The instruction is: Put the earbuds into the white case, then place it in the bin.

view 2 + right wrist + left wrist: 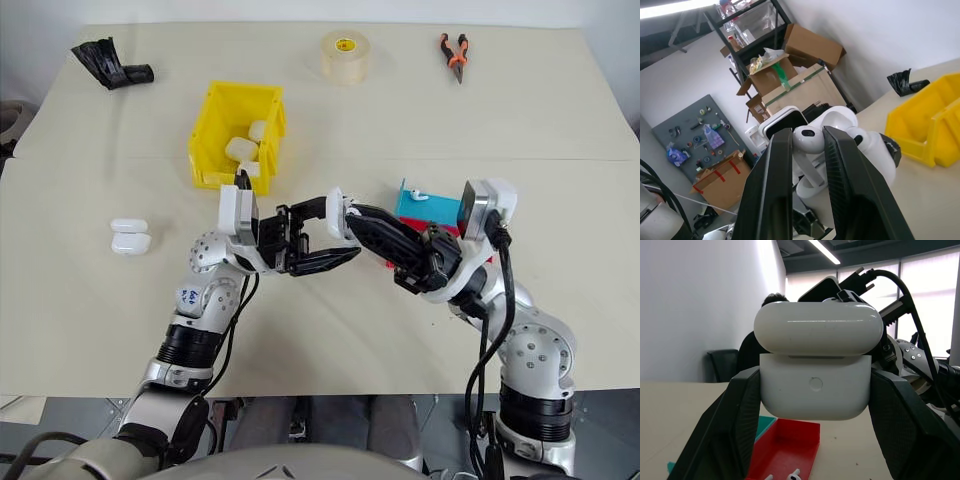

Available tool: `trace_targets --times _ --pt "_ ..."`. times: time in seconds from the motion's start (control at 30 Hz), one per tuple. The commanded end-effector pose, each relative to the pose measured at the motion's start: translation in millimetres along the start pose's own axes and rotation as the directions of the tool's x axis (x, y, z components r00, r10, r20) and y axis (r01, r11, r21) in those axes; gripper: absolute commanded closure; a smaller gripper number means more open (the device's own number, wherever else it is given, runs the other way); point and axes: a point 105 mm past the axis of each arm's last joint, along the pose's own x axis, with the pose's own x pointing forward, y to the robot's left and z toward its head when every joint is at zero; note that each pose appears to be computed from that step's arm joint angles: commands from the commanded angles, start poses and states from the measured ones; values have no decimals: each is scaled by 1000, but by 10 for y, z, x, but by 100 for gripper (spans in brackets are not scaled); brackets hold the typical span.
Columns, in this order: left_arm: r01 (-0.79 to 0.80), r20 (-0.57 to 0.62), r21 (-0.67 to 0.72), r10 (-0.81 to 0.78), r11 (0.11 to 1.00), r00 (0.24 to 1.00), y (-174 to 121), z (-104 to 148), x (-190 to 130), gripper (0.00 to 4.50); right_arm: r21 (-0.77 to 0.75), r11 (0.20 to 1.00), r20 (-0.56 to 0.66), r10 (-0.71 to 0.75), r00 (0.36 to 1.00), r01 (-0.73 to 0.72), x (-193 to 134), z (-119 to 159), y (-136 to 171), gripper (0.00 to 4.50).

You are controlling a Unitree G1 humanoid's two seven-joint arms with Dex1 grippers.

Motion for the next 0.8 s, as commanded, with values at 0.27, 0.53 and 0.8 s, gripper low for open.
trace_targets --times 0.27,0.53,0.8 --pt "7 50 49 -10 999 999 22 165 41 170 -13 996 -21 -94 995 93 -108 -94 -152 385" --pt "-5 58 60 1 998 998 47 192 36 170 -16 993 3 -117 993 117 -143 6 -200 385" --pt "-16 65 65 12 998 998 58 200 37 170 -11 994 2 -108 994 108 -161 62 -177 385"
